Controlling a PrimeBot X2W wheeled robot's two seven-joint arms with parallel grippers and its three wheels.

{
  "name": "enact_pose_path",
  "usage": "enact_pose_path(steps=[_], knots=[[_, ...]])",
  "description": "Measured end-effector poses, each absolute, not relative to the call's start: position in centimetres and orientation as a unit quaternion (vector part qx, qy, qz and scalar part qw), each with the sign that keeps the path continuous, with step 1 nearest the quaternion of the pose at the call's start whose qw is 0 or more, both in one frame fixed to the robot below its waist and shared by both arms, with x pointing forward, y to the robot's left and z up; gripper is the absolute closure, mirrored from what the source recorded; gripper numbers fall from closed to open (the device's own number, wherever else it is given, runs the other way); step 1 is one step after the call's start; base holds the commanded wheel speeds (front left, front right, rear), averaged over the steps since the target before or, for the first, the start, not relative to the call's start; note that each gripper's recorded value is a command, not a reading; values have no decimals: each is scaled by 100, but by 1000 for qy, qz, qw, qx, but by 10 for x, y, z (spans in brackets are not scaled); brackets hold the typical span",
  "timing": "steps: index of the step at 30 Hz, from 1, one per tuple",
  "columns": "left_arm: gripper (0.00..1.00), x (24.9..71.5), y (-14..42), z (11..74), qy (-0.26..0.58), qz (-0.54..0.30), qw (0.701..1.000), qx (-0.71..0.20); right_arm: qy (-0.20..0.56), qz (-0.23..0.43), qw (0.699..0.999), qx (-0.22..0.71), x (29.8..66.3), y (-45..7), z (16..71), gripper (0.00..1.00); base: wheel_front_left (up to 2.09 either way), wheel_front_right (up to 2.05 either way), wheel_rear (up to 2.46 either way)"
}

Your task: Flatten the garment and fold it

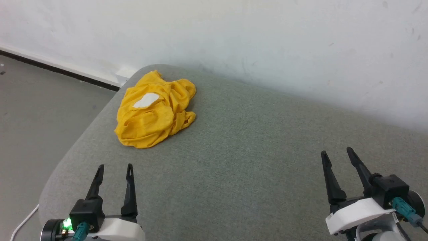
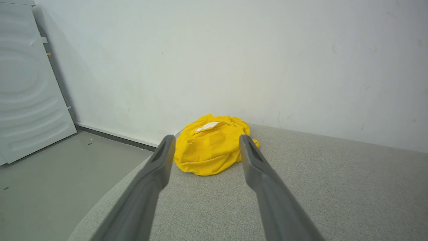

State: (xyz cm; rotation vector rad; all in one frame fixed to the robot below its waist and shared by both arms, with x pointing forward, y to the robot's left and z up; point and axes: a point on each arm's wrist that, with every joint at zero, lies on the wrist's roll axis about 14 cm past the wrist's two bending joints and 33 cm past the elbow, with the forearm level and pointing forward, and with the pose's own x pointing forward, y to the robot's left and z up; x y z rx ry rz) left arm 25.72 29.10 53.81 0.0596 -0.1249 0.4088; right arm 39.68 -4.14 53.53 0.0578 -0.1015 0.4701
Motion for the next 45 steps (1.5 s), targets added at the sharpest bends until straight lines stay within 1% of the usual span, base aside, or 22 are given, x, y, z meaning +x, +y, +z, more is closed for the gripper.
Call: enact_pose_path(steps=[10,45], knots=[[0,231,305,539,-73,237,968,31,-57,265,962,35,395,-18,538,0,0,0,0],[0,167,333,541,-96,322,941,42,-73,336,937,53,390,37,542,0,0,0,0]])
